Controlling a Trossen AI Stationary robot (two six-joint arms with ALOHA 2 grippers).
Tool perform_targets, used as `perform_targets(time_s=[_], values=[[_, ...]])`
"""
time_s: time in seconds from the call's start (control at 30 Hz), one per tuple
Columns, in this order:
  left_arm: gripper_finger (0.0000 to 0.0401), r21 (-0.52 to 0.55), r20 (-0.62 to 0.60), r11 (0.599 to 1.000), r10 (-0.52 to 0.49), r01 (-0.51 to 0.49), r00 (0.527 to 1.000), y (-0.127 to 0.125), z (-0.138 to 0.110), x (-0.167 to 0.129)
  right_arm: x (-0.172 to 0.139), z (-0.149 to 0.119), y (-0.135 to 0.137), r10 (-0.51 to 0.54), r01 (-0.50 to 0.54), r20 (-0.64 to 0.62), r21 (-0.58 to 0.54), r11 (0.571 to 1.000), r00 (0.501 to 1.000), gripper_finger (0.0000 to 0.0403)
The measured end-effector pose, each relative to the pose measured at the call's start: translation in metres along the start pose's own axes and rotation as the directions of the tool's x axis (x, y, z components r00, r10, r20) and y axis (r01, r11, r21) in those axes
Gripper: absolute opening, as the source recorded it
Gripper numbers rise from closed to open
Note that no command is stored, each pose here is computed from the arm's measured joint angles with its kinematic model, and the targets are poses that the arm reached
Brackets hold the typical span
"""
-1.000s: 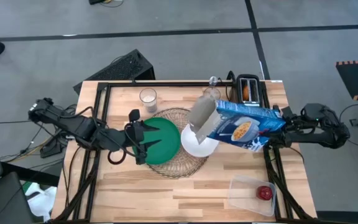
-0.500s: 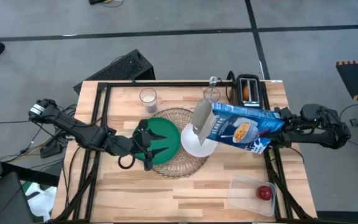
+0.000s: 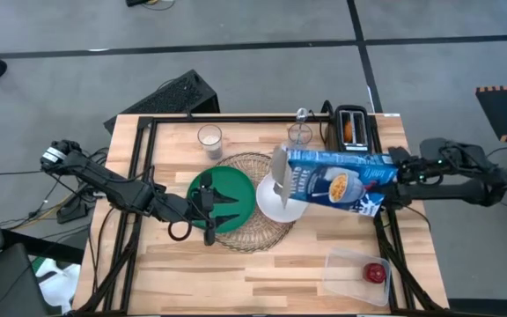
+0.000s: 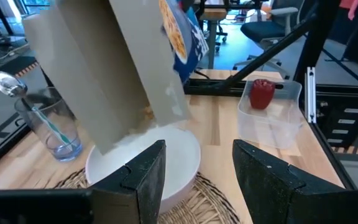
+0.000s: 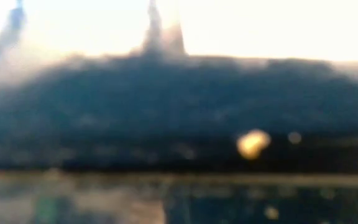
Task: Arrange a breakfast setting
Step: Pour the cereal into the white bowl from the cereal box
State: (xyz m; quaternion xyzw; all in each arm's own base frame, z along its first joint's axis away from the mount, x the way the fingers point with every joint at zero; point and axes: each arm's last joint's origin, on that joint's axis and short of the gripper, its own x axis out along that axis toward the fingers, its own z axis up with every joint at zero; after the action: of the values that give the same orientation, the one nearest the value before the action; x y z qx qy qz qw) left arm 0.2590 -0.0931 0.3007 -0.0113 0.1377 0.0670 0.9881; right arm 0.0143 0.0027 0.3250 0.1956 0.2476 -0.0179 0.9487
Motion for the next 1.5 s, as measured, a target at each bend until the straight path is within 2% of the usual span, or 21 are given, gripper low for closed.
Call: perform_targets(time_s=[0.27,0.7,0.97,1.3,1.5], values=[[0.0174,-0.002,0.0,1.0,0.001,-0.001,1.0,0.0,0.0,0.0,-0.008,0.009,0.005,-0.027,0.034,-0.1,0.062,0.998,0.995,0.0309],[0.0174,-0.006,0.001,1.0,0.003,-0.003,1.0,0.0,0.0,0.0,0.002,0.029,0.012,-0.013,0.028,-0.181,0.077,0.997,0.983,0.0309],[0.0174,-0.005,-0.001,1.0,0.004,-0.004,1.0,0.001,0.0,0.0,0.003,0.04,0.016,-0.036,0.063,-0.254,0.1,0.993,0.967,0.0307],[0.0174,-0.005,-0.003,1.0,0.004,-0.004,1.0,0.001,0.0,0.0,0.014,0.058,0.021,-0.043,0.072,-0.279,0.093,0.993,0.959,0.0307],[0.0174,-0.001,-0.009,1.0,0.005,-0.005,1.0,0.001,-0.001,0.0,0.012,0.058,0.021,-0.043,0.071,-0.276,0.092,0.993,0.96,0.0307]])
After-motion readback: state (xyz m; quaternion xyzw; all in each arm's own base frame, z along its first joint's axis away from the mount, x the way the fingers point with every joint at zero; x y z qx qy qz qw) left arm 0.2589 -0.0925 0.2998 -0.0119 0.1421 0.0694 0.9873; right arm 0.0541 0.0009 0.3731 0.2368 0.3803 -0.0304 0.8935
